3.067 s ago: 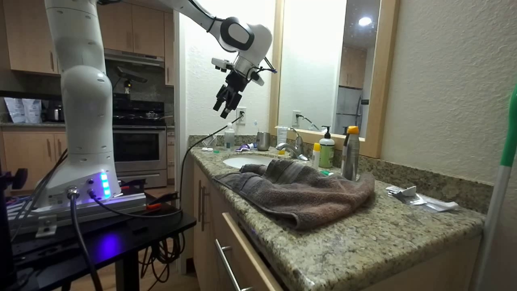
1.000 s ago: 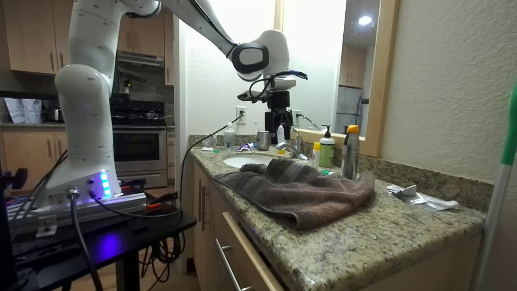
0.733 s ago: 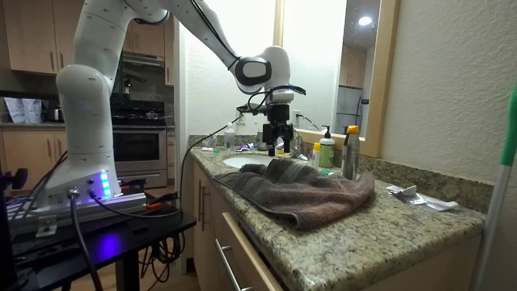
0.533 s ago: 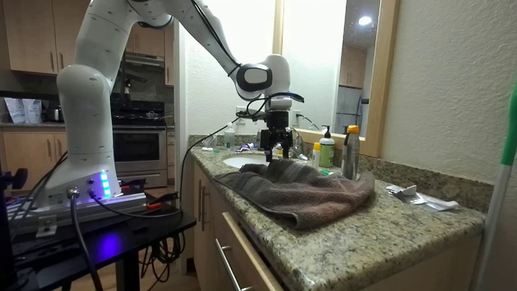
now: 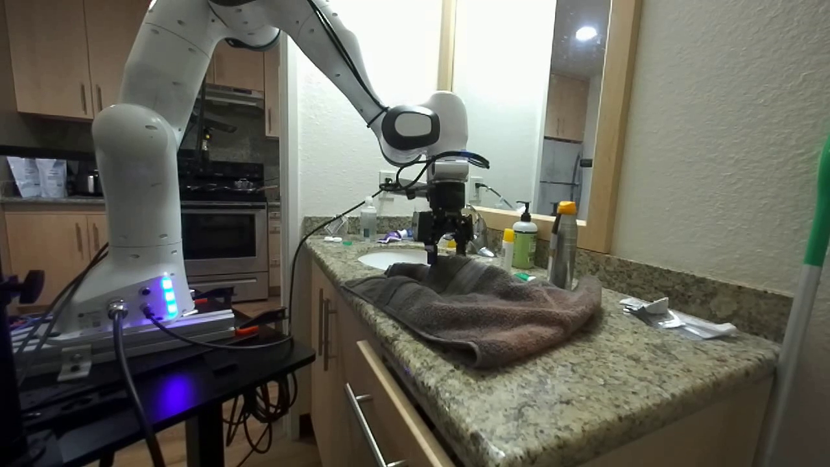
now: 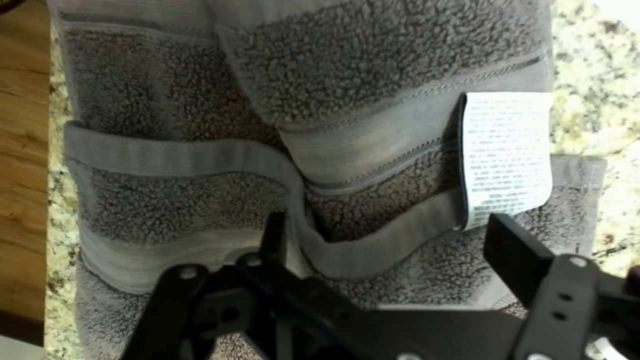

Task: Use the grey towel to wipe the countertop

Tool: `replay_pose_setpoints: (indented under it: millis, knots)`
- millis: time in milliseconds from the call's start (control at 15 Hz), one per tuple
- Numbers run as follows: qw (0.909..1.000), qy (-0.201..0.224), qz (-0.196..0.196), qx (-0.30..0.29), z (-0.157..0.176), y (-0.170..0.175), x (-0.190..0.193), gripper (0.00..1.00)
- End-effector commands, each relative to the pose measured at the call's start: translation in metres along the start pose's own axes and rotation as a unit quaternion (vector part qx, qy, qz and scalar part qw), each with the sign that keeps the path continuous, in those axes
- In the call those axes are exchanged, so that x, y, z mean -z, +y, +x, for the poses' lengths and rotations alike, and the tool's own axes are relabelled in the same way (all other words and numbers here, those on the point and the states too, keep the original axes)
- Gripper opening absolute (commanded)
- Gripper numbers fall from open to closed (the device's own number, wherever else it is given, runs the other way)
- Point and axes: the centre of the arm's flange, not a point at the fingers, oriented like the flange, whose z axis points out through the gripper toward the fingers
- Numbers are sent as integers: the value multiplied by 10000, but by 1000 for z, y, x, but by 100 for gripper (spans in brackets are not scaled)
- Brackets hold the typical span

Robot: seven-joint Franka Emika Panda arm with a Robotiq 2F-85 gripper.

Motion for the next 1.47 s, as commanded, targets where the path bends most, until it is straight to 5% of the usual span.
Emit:
replay_pose_setpoints:
  millis: [0,267,333,933,1133,1400]
  knots:
    - [9998,-15,-129,-164,2,4,-5,100]
    - [9999,-10,-55,-154,1,2,-5,100]
    - [9999,-10,-56,-160,1,2,-5,75]
    - [9996,-128,244,-17,-11,-2,-8,17]
    - [9954,-837,349,299,-20,4,-10,0]
    - [9815,-1651,442,864,-47,15,-7,1]
